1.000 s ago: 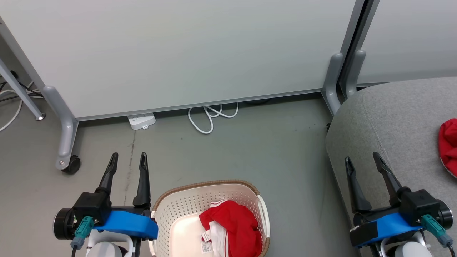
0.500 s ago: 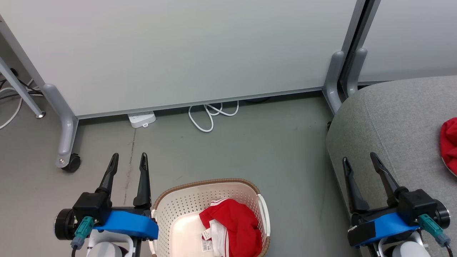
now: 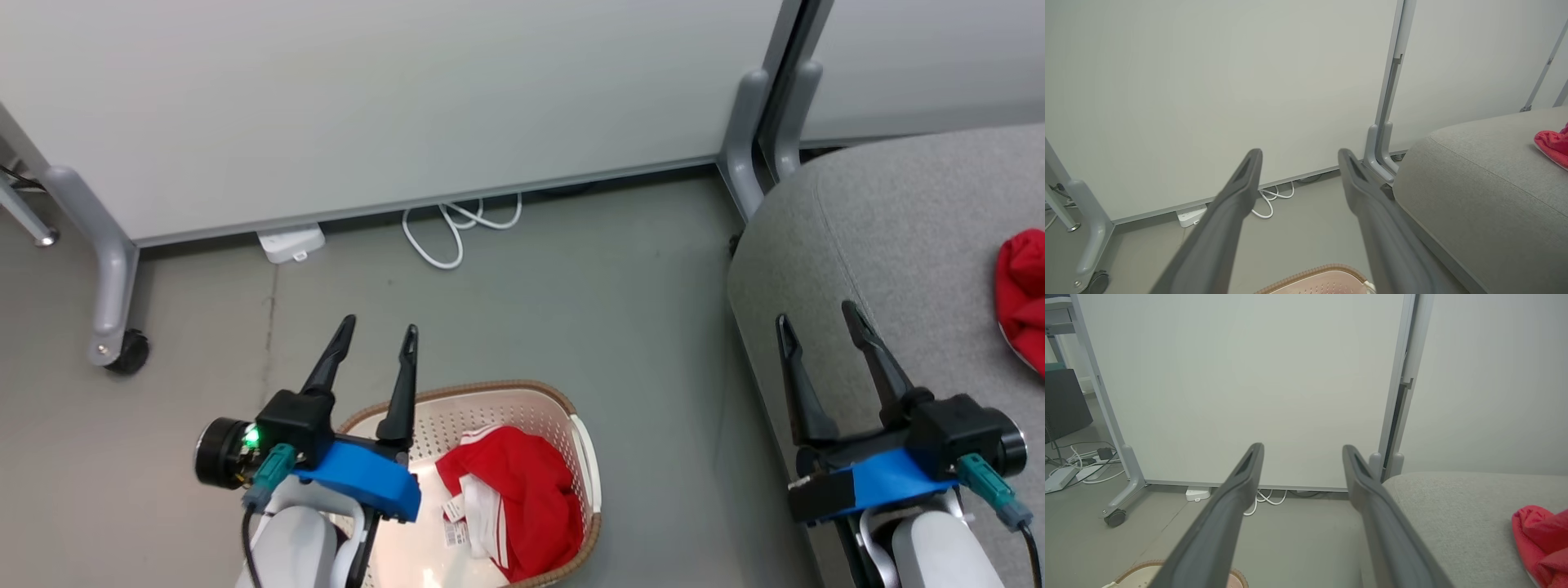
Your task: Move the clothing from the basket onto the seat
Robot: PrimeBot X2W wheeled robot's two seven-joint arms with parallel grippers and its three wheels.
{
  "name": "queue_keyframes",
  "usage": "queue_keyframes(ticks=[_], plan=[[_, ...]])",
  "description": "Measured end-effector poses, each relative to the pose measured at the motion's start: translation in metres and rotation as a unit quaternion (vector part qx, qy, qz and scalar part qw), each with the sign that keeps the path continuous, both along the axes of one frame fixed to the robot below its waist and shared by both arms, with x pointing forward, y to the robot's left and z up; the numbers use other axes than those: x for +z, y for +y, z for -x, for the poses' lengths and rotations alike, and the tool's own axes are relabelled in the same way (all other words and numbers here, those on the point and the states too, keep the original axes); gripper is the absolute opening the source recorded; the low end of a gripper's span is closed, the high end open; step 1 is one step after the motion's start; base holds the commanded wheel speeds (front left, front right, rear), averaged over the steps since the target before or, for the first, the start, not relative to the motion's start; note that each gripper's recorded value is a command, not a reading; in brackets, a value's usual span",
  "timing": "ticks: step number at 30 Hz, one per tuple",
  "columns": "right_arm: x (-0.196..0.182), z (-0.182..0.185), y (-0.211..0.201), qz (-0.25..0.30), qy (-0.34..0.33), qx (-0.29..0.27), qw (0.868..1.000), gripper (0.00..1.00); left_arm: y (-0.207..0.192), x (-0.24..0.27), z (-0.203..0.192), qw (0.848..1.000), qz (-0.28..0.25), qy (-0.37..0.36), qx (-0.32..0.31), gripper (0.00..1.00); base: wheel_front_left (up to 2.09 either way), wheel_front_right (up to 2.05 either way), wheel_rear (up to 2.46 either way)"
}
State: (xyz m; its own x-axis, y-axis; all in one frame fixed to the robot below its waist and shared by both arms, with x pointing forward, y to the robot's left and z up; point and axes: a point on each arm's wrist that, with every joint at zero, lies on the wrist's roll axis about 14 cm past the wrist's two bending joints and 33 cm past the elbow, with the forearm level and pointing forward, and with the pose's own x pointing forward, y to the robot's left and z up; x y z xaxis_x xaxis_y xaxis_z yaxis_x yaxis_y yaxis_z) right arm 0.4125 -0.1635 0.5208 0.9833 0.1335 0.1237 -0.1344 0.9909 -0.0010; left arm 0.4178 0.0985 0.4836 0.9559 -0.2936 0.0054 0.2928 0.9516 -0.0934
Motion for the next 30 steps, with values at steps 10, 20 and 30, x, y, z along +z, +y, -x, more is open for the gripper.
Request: queue_keyframes(ticks=[10,20,30], plan=[[-0.007,-0.029,-0.016,0.011,0.002,-0.02,1.0,1.0,-0.055,-0.069,-0.02,0.989,-0.042,0.088,-0.112,1.0,0.0,0.0,0.0],[-0.036,-0.062,-0.032,0.025,0.025,-0.039,0.999,1.0,-0.086,-0.164,-0.021,0.955,-0.075,0.205,-0.199,1.0,0.0,0.0,0.0],[-0.08,-0.088,-0.037,0.038,0.062,-0.041,0.997,1.0,-0.109,-0.252,0.006,0.905,-0.093,0.316,-0.271,1.0,0.0,0.0,0.0]])
